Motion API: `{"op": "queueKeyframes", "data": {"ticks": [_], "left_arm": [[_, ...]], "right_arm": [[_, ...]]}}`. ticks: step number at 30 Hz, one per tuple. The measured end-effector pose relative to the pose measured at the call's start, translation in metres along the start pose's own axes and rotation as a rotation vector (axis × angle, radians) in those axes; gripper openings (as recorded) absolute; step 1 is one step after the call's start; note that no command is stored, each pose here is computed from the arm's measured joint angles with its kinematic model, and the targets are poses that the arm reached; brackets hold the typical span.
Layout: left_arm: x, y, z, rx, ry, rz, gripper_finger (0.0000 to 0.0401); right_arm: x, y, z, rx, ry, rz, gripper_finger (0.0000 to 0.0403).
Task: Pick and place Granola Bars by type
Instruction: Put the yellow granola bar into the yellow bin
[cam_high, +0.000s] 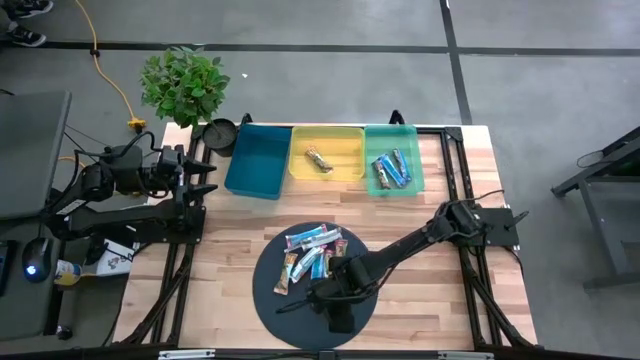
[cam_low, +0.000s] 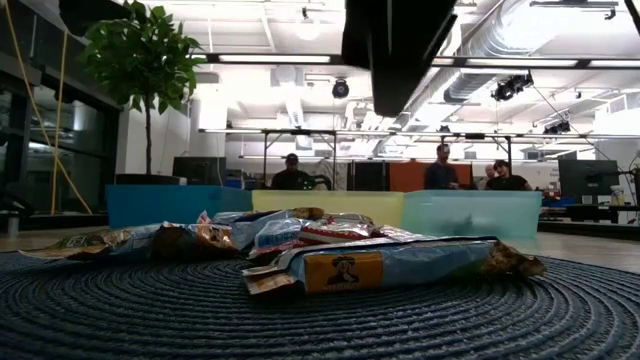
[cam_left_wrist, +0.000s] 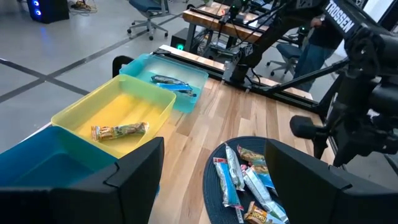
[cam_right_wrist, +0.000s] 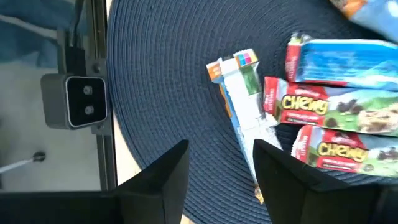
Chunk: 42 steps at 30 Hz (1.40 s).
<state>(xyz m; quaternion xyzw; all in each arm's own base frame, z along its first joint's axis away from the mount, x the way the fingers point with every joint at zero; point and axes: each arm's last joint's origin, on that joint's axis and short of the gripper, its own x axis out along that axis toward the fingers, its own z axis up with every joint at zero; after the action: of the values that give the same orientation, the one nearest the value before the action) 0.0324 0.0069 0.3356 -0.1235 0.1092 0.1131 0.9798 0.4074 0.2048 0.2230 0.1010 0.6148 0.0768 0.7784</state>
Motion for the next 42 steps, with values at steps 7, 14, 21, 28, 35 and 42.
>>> {"op": "queueKeyframes", "data": {"ticks": [7, 14, 21, 28, 35, 42], "left_arm": [[0.000, 0.000, 0.000, 0.000, 0.000, 0.000, 0.0273], [0.000, 0.000, 0.000, 0.000, 0.000, 0.000, 0.0273], [0.000, 0.000, 0.000, 0.000, 0.000, 0.000, 0.0273], [0.000, 0.000, 0.000, 0.000, 0.000, 0.000, 0.0273], [0.000, 0.000, 0.000, 0.008, 0.000, 0.000, 0.0273], [0.000, 0.000, 0.000, 0.008, 0.000, 0.000, 0.0273]], "right_arm": [[0.021, -0.006, 0.005, -0.007, 0.036, 0.033, 0.0188], [0.027, -0.015, 0.008, -0.039, 0.027, -0.036, 0.0230], [0.028, -0.012, 0.005, -0.182, -0.010, -0.149, 0.0232], [0.039, -0.003, -0.010, -0.257, 0.039, -0.212, 0.0232], [0.064, -0.010, -0.033, -0.225, 0.135, -0.233, 0.0232], [0.072, -0.012, -0.035, -0.209, 0.107, -0.219, 0.0232]]}}
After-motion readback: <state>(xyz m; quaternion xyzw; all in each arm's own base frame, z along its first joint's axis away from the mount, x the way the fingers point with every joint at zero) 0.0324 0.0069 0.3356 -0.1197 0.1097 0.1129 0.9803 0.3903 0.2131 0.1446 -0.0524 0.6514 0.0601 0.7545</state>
